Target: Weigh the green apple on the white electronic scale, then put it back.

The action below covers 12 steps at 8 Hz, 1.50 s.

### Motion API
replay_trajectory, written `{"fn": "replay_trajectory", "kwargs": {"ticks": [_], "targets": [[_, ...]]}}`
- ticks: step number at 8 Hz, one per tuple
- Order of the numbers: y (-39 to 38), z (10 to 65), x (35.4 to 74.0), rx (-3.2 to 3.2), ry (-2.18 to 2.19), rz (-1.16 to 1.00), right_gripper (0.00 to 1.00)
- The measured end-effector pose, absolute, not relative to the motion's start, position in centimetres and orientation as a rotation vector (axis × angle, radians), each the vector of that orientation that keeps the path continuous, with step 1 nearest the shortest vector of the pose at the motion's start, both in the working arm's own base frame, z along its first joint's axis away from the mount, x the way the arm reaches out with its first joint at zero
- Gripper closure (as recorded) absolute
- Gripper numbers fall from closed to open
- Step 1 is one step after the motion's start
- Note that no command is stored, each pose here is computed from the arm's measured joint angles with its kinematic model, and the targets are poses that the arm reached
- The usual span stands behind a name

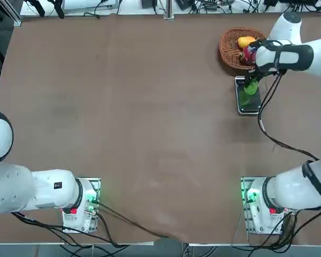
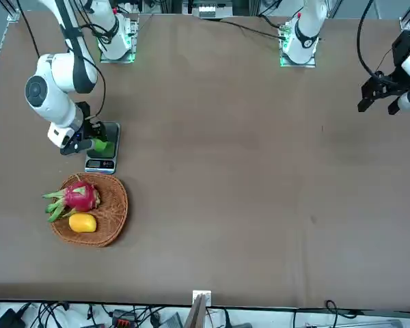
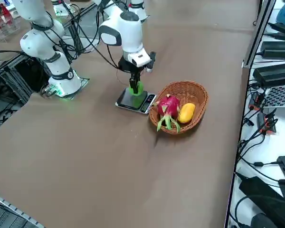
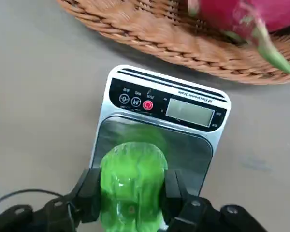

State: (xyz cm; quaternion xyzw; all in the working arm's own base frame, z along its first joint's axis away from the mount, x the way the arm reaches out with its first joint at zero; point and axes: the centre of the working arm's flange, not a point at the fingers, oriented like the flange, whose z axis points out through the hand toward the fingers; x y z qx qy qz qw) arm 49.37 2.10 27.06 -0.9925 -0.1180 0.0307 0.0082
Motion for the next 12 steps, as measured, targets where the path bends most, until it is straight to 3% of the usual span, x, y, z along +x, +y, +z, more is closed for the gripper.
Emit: {"fn": "replay_trajectory", "kwargs": {"ticks": [7,9,12], "targets": [[-0.2,25.0,49.1,-3.097,-0.373,0.121,0.34],[-0.2,24.7,49.1,-3.097,-0.373,0.13,0.03],[-0.1,29.2,51.1,-3.108,-0.341,0.031,0.0]]}}
